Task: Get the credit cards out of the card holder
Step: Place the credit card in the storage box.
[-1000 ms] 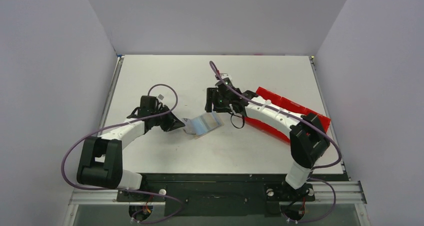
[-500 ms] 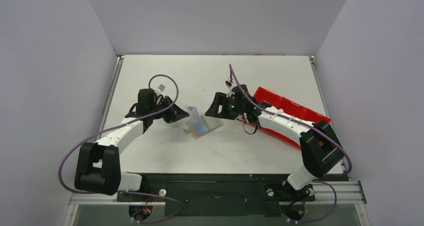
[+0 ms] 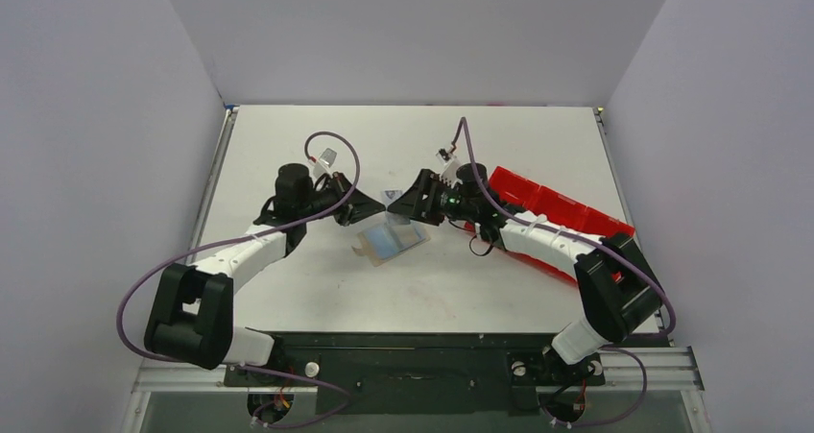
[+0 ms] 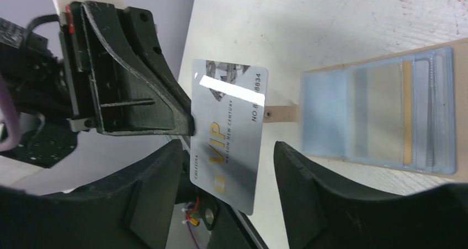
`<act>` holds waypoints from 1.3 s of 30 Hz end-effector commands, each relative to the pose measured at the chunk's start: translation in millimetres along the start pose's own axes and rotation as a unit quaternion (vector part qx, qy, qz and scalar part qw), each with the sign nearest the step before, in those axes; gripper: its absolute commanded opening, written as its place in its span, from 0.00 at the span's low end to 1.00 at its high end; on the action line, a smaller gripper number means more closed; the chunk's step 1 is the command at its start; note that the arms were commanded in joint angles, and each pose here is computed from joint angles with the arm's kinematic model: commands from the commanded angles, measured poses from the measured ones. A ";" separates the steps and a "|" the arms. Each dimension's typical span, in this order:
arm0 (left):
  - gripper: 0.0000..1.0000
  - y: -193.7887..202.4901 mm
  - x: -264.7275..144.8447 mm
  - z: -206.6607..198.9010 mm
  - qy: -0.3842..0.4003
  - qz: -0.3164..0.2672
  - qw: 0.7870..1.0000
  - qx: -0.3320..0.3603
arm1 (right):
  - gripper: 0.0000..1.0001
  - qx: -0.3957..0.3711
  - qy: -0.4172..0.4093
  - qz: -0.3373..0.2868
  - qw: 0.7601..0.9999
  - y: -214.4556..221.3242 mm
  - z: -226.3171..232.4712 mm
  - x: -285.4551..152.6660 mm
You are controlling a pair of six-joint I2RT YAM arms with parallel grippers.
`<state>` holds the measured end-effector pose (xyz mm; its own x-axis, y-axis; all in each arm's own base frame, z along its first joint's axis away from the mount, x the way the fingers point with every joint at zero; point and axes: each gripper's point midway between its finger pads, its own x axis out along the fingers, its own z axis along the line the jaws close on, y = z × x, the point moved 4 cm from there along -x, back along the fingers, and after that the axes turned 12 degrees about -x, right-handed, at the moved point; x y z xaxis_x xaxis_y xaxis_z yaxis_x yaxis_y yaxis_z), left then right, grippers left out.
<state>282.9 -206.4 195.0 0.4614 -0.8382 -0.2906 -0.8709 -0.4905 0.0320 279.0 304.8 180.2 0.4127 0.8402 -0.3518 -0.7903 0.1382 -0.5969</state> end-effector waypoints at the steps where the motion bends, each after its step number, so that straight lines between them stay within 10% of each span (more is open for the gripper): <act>1: 0.00 0.4 5.1 -26.3 0.057 0.018 0.998 0.027 | 0.53 -0.015 -0.053 -0.055 0.997 -27.9 27.4 -13.2; 9: 0.00 6.2 10.8 -20.9 0.051 0.035 0.998 0.026 | 0.01 0.001 -0.050 -0.061 0.997 -29.4 26.9 -20.4; 39: 0.39 -3.1 27.6 37.0 -0.137 0.021 0.990 0.020 | 0.00 -0.007 0.194 -0.043 0.980 -37.2 -14.7 -39.7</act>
<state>280.0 -215.8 139.0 0.3389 -0.7642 -0.5487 -0.8914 -0.4474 0.0725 293.5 266.3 178.4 0.5489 0.6079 -0.5737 -0.7968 0.1730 -0.5790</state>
